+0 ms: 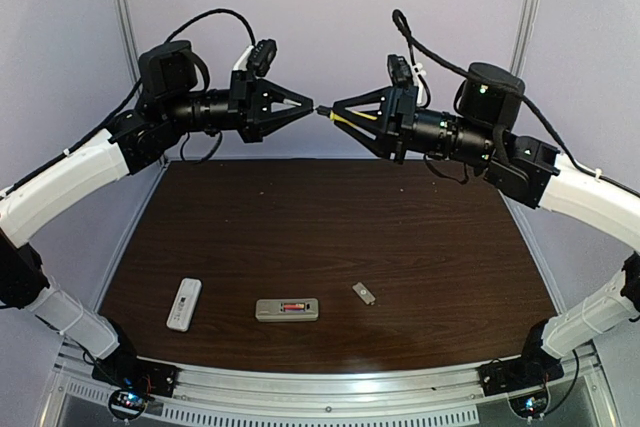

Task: Unload the batteries from the remote control
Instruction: Pass from the left arm to the right

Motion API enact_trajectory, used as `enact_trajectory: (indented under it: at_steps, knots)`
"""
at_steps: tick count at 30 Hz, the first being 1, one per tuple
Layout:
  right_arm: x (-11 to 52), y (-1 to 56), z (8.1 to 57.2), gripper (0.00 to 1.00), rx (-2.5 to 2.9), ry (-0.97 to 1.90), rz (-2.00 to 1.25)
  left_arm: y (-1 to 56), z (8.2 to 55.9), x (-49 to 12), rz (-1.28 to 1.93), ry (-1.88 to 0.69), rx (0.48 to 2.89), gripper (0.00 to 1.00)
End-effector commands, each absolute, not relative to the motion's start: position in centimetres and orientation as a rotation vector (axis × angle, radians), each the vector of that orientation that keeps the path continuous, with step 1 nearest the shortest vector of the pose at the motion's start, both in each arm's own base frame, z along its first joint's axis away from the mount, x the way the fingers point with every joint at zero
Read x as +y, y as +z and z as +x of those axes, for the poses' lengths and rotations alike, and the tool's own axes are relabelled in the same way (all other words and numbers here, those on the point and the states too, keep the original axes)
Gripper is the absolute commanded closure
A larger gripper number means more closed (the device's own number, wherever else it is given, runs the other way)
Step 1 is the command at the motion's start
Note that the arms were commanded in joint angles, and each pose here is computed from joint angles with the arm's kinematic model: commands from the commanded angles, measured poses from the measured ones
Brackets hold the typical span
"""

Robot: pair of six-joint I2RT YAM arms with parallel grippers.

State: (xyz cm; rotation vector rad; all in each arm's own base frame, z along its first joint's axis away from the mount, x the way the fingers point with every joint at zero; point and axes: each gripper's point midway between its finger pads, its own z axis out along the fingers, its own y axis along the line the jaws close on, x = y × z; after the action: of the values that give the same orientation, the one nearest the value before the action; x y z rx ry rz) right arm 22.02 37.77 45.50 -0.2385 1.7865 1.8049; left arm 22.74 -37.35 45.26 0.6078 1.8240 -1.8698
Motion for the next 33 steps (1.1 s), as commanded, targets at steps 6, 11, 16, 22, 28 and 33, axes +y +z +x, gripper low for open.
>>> enact_trajectory:
  at_steps: [6, 11, 16, 22, 28, 33]
  knots:
    - [37.6, 46.2, 21.8, 0.75, 1.760, 1.813, -0.263, 45.6, 22.7, -37.5, 0.635, -1.854, 1.786, 1.00]
    - [37.6, 46.1, 21.8, 0.81, 1.759, 1.818, -0.267, 45.3, 22.7, -37.5, 0.632, -1.853, 1.795, 1.00]
    - [37.7, 46.0, 21.7, 0.89, 1.761, 1.819, -0.274, 45.1, 22.7, -37.4, 0.630, -1.841, 1.799, 0.87]
    - [37.8, 45.6, 21.6, 0.97, 1.775, 1.807, -0.285, 45.2, 22.7, -37.1, 0.623, -1.813, 1.783, 0.60]
    - [37.7, 45.5, 21.6, 1.00, 1.781, 1.800, -0.293, 45.0, 22.8, -36.5, 0.609, -1.785, 1.795, 0.33]
    - [37.6, 45.1, 21.7, 1.00, 1.814, 1.763, -0.291, 45.3, 23.1, -35.4, 0.595, -1.712, 1.786, 0.11]
